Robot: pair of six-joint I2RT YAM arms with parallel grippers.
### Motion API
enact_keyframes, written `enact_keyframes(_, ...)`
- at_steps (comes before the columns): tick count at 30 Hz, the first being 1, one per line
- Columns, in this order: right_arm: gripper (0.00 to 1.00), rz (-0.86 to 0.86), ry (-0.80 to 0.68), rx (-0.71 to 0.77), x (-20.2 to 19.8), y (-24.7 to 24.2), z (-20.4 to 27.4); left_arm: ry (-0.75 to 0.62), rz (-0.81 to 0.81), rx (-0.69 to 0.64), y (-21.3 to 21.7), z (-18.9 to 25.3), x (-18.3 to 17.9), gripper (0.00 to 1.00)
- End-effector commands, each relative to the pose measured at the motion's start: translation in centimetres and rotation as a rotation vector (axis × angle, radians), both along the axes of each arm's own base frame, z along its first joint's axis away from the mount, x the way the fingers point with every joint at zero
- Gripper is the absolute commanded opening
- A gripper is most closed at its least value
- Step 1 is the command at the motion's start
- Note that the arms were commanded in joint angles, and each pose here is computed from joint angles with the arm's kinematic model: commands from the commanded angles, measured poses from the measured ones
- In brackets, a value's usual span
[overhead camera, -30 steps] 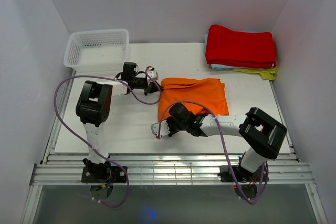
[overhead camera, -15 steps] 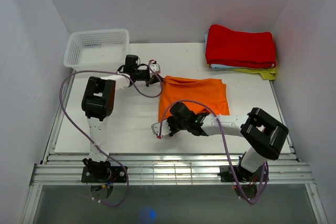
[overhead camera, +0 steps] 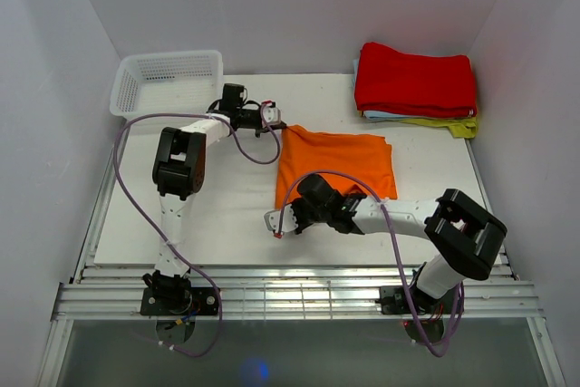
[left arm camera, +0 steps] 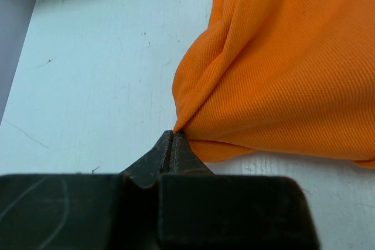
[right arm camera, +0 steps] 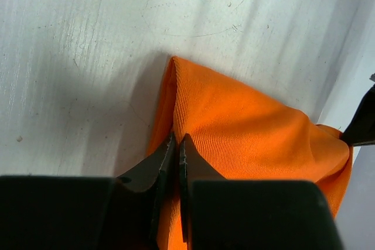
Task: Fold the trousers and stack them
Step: Fold the trousers
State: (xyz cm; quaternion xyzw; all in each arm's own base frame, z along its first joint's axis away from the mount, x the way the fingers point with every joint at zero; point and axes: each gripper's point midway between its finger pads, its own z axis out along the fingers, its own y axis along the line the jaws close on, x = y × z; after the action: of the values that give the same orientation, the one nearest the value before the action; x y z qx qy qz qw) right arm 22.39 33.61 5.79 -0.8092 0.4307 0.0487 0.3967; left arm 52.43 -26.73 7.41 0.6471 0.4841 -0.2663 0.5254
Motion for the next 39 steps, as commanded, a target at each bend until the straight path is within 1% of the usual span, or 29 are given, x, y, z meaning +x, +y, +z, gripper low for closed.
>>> enact_keyframes(1, 0.08, 0.109, 0.157, -0.075, -4.6, -1.4, -2.3, -0.296, 0.080, 0.054, 2.1, 4.0, 5.4, 0.07)
enact_keyframes(2, 0.08, 0.094, 0.154, -0.084, -4.4, -1.5, -2.4, -0.295, 0.084, 0.056, 2.2, 4.0, 5.5, 0.14)
enact_keyframes(3, 0.13, 0.081, 0.158, -0.091, -4.1, -1.4, -2.5, -0.285, 0.084, 0.058, 2.3, 3.7, 5.2, 0.25)
enact_keyframes(4, 0.23, 0.072, 0.161, -0.089, -4.0, -1.2, -2.4, -0.294, 0.085, 0.048, 2.2, 4.6, 4.9, 0.47)
enact_keyframes(5, 0.40, 0.058, 0.158, -0.089, -3.8, -1.2, -2.2, -0.296, 0.092, 0.035, 2.1, 5.2, 4.7, 0.59)
enact_keyframes(6, 0.45, 0.052, 0.158, -0.080, -3.7, -1.1, -1.9, -0.294, 0.105, 0.019, 2.1, 5.9, 4.6, 0.69)
enact_keyframes(7, 0.50, 0.050, 0.152, -0.067, -3.6, -0.9, -1.4, -0.222, 0.139, -0.007, 2.3, 6.5, 4.0, 0.78)
enact_keyframes(8, 0.57, 0.046, 0.140, -0.043, -3.5, -0.7, -0.5, -0.190, 0.161, -0.021, 2.7, 6.9, 4.0, 0.79)
enact_keyframes(11, 0.67, 0.007, 0.124, 0.007, -2.8, -0.3, 1.6, -0.043, 0.200, -0.084, 3.6, 9.0, 3.1, 0.79)
enact_keyframes(14, 0.68, -0.069, 0.137, 0.102, -1.4, 0.1, 5.6, 0.101, 0.208, -0.097, 4.3, 9.9, 1.4, 0.78)
enact_keyframes(15, 0.69, -0.091, 0.161, 0.117, -1.2, -0.3, 6.7, 0.195, 0.199, -0.085, 4.2, 9.9, -0.2, 0.76)
enact_keyframes(17, 0.71, -0.165, 0.210, 0.191, 0.6, -1.0, 9.3, 0.249, 0.177, -0.088, 3.6, 11.1, -1.2, 0.76)
enact_keyframes(18, 0.72, -0.191, 0.225, 0.221, 1.1, -1.5, 10.5, 0.347, 0.204, -0.078, 3.5, 10.6, -1.9, 0.76)
enact_keyframes(19, 0.73, -0.252, 0.286, 0.238, 2.1, -3.0, 10.8, 0.389, 0.215, -0.065, 3.3, 10.4, -2.0, 0.76)
enact_keyframes(20, 0.73, -0.283, 0.294, 0.267, 3.0, -3.8, 11.9, 0.377, 0.192, -0.069, 2.7, 11.9, -1.8, 0.75)
enact_keyframes(22, 0.73, -0.358, 0.338, 0.278, 3.9, -5.7, 12.1, 0.478, 0.193, -0.027, 2.3, 9.8, -2.4, 0.71)
enact_keyframes(24, 0.74, -0.468, 0.393, 0.315, 5.6, -8.4, 12.3, 0.509, 0.196, -0.025, 1.3, 9.7, -2.3, 0.68)
enact_keyframes(25, 0.73, -0.508, 0.417, 0.321, 6.1, -9.5, 12.2, 0.539, 0.196, -0.017, 1.0, 8.6, -2.3, 0.66)
enact_keyframes(26, 0.71, -0.580, 0.462, 0.324, 6.9, -11.6, 11.7, 0.541, 0.185, -0.006, 0.0, 8.2, -2.6, 0.63)
enact_keyframes(28, 0.70, -0.683, 0.536, 0.346, 7.6, -13.6, 11.2, 0.528, 0.225, 0.040, -0.5, 6.4, -1.9, 0.60)
enact_keyframes(30, 0.70, -0.807, 0.666, 0.377, 8.1, -16.6, 10.3, 0.534, 0.235, 0.063, -1.3, 5.1, -1.7, 0.60)
enact_keyframes(31, 0.70, -0.884, 0.695, 0.406, 9.0, -18.8, 10.1, 0.539, 0.237, 0.059, -1.4, 5.1, -1.3, 0.61)
enact_keyframes(32, 0.70, -0.915, 0.764, 0.412, 8.8, -19.5, 9.4, 0.567, 0.239, 0.064, -1.6, 3.8, -1.2, 0.61)
enact_keyframes(34, 0.71, -1.001, 0.835, 0.475, 9.5, -21.8, 9.3, 0.576, 0.233, 0.067, -2.0, 3.4, -1.0, 0.61)
enact_keyframes(35, 0.71, -1.032, 0.877, 0.487, 9.7, -22.5, 8.7, 0.603, 0.231, 0.071, -2.1, 2.4, -1.0, 0.60)
enact_keyframes(36, 0.71, -1.046, 0.905, 0.498, 9.8, -22.9, 8.4, 0.615, 0.225, 0.070, -2.3, 2.0, -1.1, 0.57)
enact_keyframes(37, 0.71, -1.102, 0.919, 0.531, 10.4, -24.6, 8.2, 0.624, 0.223, 0.066, -2.3, 1.8, -1.1, 0.52)
enact_keyframes(38, 0.70, -1.107, 0.949, 0.542, 10.7, -24.9, 7.8, 0.642, 0.236, 0.058, -2.5, 1.9, -0.8, 0.45)
enact_keyframes(39, 0.69, -1.116, 0.963, 0.550, 11.0, -25.2, 7.6, 0.662, 0.252, 0.058, -2.6, 1.0, -0.4, 0.29)
